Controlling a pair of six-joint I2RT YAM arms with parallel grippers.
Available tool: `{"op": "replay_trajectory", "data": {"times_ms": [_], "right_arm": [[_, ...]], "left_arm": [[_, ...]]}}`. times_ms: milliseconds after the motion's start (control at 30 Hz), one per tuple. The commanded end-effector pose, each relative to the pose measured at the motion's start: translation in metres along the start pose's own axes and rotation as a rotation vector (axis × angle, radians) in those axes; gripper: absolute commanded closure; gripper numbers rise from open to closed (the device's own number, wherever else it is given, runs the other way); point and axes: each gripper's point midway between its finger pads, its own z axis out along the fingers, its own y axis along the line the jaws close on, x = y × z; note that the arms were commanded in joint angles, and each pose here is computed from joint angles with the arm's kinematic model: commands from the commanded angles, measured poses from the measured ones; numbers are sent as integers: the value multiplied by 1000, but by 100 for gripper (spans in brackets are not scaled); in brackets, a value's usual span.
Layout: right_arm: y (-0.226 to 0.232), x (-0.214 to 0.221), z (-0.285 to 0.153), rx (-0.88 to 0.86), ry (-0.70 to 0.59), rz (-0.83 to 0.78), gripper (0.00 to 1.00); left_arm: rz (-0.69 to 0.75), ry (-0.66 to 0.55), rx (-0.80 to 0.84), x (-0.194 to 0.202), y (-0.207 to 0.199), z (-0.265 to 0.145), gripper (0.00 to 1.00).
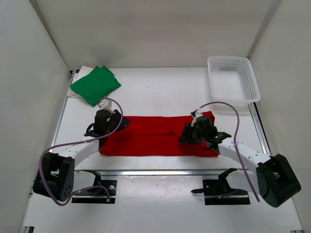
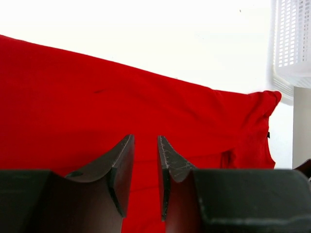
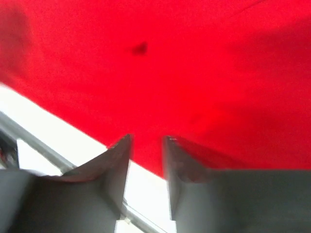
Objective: Fold and stack the t-shirts
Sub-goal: Fold the other side of the tshirt into a rectangle
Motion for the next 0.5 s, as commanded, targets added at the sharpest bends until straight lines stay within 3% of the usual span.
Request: {"op": "replay_trajectory", "data": {"times_ms": [0,100,167,200,267,333,467], "right_arm": [[-10,-69,-26,8,-247,39,75],[-50,-108,-42,51,-368,123,97],[-77,-127,-44,100,-415,171,100],[-96,-139,-50,150,-462,195,99],[-121,-145,-53,202,-508,250,88],[-142,-141,-51,187,-489,330,77],[-154,-128,-41,255,-464,339,66]], "left_arm": [[25,-43,64,-16,-26,0,63],[64,-14,73,-6,-36,7,63],[80,21,92,4,-45,13,63],[88,38,108,7,-50,18,62],[92,79,113,13,-54,28,62],[107,147,119,28,-57,41,62],[97,206,140,50,-57,50,63]]}}
